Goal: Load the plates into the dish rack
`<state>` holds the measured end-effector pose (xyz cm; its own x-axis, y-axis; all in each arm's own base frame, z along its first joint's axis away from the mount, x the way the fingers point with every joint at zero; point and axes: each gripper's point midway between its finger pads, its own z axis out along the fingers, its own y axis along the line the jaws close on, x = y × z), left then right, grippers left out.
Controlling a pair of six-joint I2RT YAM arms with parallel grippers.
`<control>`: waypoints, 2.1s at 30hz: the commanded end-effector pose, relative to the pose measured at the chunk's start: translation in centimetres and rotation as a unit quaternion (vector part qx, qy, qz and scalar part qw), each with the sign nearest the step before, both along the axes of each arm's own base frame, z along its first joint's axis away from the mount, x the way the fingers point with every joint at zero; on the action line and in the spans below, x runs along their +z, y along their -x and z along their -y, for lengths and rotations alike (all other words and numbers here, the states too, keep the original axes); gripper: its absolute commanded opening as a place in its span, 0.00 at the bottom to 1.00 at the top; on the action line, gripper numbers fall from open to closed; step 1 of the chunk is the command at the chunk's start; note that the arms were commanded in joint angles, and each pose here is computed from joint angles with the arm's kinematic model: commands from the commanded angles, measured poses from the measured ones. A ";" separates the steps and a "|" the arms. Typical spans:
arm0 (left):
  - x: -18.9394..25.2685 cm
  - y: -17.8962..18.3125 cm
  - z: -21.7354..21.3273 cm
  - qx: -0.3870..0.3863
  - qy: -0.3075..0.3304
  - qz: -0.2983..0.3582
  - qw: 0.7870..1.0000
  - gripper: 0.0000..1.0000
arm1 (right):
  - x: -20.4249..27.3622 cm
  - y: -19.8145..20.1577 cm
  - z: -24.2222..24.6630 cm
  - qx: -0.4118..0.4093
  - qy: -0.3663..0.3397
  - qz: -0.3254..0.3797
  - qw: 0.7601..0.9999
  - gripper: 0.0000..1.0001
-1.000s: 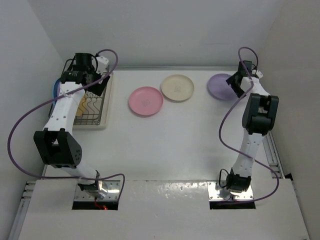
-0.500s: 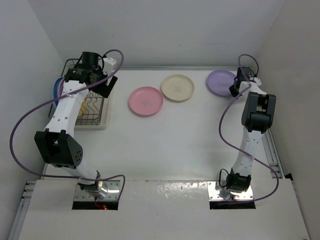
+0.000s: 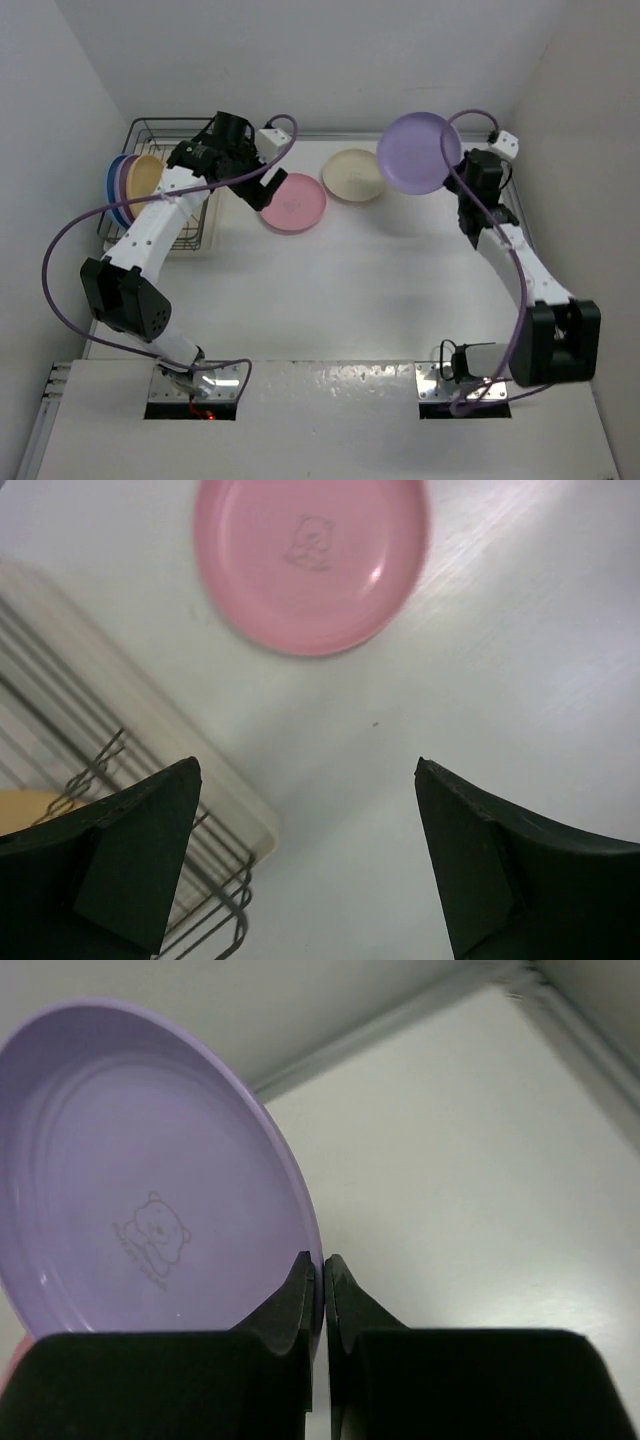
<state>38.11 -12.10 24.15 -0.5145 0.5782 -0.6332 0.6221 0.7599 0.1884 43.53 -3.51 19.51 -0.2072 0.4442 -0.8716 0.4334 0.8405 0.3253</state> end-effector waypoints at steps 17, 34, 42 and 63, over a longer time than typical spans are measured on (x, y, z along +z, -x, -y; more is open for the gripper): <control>-4.0 5.8 9.7 -0.156 0.061 -0.078 0.983 0.85 | 1.9 12.6 -27.4 0.464 0.036 0.062 0.883 0.00; 6.5 -1.7 -6.7 0.229 -0.055 0.131 0.963 0.00 | 0.6 13.4 -25.2 0.418 0.053 0.039 0.906 0.75; 14.9 0.0 -20.4 0.526 -0.109 0.322 0.780 0.00 | -0.1 13.4 -23.6 0.397 0.079 0.024 0.914 0.78; 3.4 0.8 -25.7 0.580 -0.213 0.275 0.736 0.00 | 3.4 11.8 -24.4 0.402 0.095 0.013 0.911 0.78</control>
<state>37.20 13.06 25.96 -0.6579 0.1900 -0.7287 -0.5821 0.4856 0.6521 31.16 20.59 21.27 -0.3968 -0.0120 -0.9178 -0.3509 0.9260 0.1396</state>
